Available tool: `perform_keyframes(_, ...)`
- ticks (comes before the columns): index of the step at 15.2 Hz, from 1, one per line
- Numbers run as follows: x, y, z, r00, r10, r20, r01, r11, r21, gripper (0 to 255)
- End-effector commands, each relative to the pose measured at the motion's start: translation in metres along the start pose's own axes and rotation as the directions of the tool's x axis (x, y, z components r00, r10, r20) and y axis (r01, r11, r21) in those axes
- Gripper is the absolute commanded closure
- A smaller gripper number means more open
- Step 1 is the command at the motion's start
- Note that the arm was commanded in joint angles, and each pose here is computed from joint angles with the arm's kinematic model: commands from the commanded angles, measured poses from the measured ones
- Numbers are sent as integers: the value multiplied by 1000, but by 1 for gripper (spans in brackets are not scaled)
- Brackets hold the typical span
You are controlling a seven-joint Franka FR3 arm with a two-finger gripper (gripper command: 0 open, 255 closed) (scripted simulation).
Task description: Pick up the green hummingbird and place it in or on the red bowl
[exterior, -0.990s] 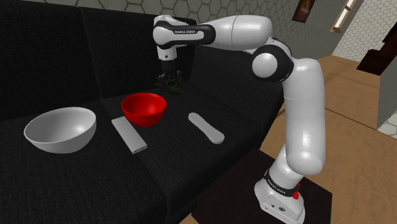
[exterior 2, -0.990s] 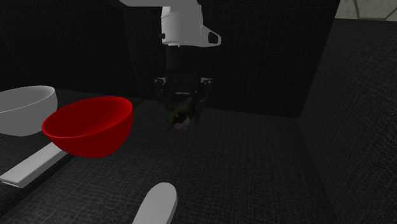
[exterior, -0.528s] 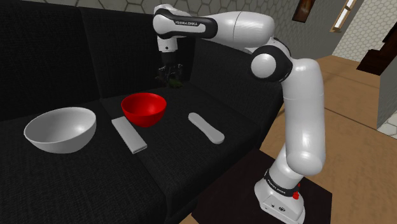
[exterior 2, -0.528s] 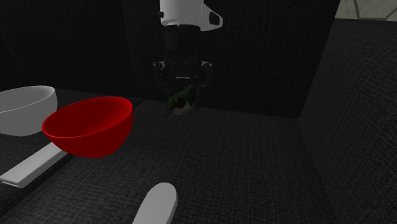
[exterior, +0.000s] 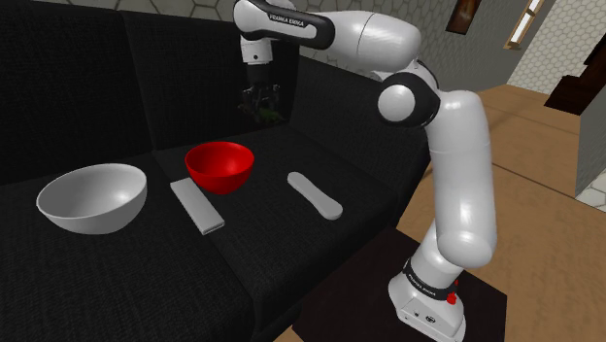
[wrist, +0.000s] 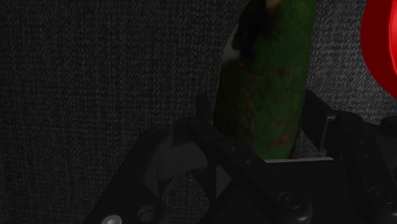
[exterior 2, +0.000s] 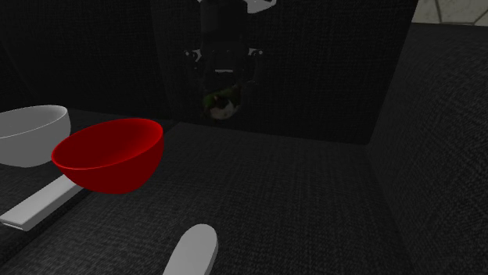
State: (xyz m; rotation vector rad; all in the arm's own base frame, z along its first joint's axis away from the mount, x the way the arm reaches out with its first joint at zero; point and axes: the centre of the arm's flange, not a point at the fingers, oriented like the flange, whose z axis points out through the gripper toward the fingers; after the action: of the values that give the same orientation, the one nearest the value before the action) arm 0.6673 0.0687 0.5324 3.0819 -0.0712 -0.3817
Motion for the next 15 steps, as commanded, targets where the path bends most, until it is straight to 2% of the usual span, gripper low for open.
perform_keyframes(1,-2,-1,-10,1000,0,0,0,1000,0,255)
perform_keyframes(7,-8,1,-37,1000,0,0,0,1000,0,255)
perform_keyframes(15,-42,-99,-33,1000,0,0,0,1000,0,255)
